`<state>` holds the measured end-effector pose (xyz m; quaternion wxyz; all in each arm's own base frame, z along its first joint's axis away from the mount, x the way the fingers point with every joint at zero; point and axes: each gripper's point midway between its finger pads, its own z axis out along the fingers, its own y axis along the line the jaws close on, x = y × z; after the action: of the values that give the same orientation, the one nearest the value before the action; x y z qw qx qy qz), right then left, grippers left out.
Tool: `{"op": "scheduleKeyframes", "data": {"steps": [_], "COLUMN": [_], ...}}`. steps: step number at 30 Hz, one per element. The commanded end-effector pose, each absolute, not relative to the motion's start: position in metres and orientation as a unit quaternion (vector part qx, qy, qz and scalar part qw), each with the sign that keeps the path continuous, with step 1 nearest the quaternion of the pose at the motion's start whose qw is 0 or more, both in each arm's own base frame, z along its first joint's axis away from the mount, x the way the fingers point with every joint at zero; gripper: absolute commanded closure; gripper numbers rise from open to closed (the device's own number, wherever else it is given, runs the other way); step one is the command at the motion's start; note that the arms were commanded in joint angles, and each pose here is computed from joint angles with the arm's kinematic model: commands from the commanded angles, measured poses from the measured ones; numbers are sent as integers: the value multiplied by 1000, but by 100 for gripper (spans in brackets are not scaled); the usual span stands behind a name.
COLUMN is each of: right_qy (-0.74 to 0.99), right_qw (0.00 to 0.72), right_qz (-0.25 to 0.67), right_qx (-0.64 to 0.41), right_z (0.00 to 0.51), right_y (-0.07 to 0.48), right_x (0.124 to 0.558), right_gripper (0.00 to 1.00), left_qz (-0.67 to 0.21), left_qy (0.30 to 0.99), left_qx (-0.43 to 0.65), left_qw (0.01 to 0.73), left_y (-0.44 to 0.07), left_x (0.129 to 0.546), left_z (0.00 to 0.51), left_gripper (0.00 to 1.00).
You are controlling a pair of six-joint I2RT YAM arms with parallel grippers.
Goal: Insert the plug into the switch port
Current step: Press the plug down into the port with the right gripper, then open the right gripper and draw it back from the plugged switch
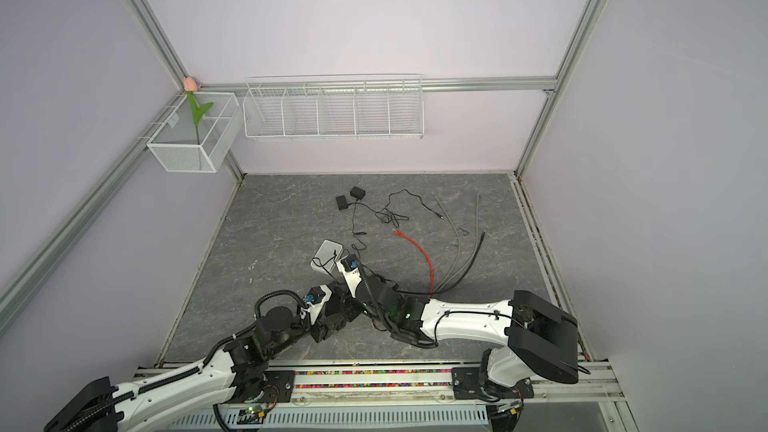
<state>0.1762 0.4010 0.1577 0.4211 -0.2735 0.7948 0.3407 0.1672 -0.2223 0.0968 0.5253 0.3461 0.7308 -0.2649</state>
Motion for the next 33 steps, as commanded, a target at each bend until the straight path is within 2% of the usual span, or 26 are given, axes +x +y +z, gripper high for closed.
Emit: {"op": "scheduleKeyframes", "data": {"steps": [1, 21, 33], "right_qy": [874, 896, 896], "right_qw": [198, 185, 188], "right_qz": [232, 197, 185], "right_qx": [-379, -351, -358], "right_z": [24, -17, -7], "right_y": [353, 339, 339], "right_x": [97, 87, 90], "right_gripper": [93, 93, 93], "left_qz": [-415, -409, -403], "left_qy": [361, 367, 381], "left_qx": [236, 230, 232], "left_qw": [801, 803, 799], "left_y": [-201, -196, -197], "left_x": [124, 124, 128], "left_z": [337, 330, 326], "left_gripper": [100, 100, 100]}}
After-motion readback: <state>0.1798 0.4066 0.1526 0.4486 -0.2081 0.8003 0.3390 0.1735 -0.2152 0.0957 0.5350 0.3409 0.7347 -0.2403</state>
